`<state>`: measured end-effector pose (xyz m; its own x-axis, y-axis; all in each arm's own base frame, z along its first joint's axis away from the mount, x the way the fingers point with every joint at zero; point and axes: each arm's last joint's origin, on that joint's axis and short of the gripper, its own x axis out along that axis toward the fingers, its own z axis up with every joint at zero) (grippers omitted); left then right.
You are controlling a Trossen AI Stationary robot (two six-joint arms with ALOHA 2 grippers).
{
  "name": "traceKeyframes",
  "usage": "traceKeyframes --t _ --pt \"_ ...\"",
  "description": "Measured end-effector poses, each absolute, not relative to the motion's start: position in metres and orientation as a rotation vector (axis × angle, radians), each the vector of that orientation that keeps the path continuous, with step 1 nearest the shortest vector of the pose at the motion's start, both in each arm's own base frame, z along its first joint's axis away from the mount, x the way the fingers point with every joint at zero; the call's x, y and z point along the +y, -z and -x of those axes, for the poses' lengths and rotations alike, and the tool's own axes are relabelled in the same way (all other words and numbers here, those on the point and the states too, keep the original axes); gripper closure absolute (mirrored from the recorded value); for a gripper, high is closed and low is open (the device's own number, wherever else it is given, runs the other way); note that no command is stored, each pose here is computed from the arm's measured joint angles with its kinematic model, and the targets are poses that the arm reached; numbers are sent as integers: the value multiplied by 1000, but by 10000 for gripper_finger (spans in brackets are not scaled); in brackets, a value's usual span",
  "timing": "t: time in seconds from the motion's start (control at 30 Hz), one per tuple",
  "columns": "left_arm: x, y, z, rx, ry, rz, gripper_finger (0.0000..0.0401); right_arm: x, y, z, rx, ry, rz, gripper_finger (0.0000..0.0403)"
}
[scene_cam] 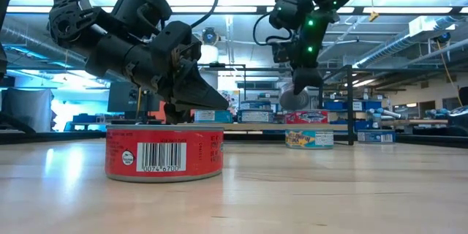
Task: Stack canned seafood by type on shelf
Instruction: Stack the red tuna can on top of the red tuna can on the shelf, then stack the yellow-blue tuna can on top of the yellow-blue tuna can on the shelf
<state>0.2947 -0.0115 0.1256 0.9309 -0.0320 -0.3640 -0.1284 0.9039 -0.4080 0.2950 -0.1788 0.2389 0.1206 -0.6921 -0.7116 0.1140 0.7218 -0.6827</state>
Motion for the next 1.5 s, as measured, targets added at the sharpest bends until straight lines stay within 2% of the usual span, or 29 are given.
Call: traceKeyframes --t 0.63,1.1,1.3,1.5 --pt "-12 -126 -295 375 -51 443 400 -197 -236 -283 1334 612 450 249" --pt "-12 -126 -295 375 -51 444 400 -191 -229 -278 1364 511 335 189" --pt "-12 -126 -295 379 -33 451 400 -189 -231 -278 1378 503 331 188" --pt "-12 -126 -295 382 -23 461 400 -183 -256 -286 1351 513 313 201"
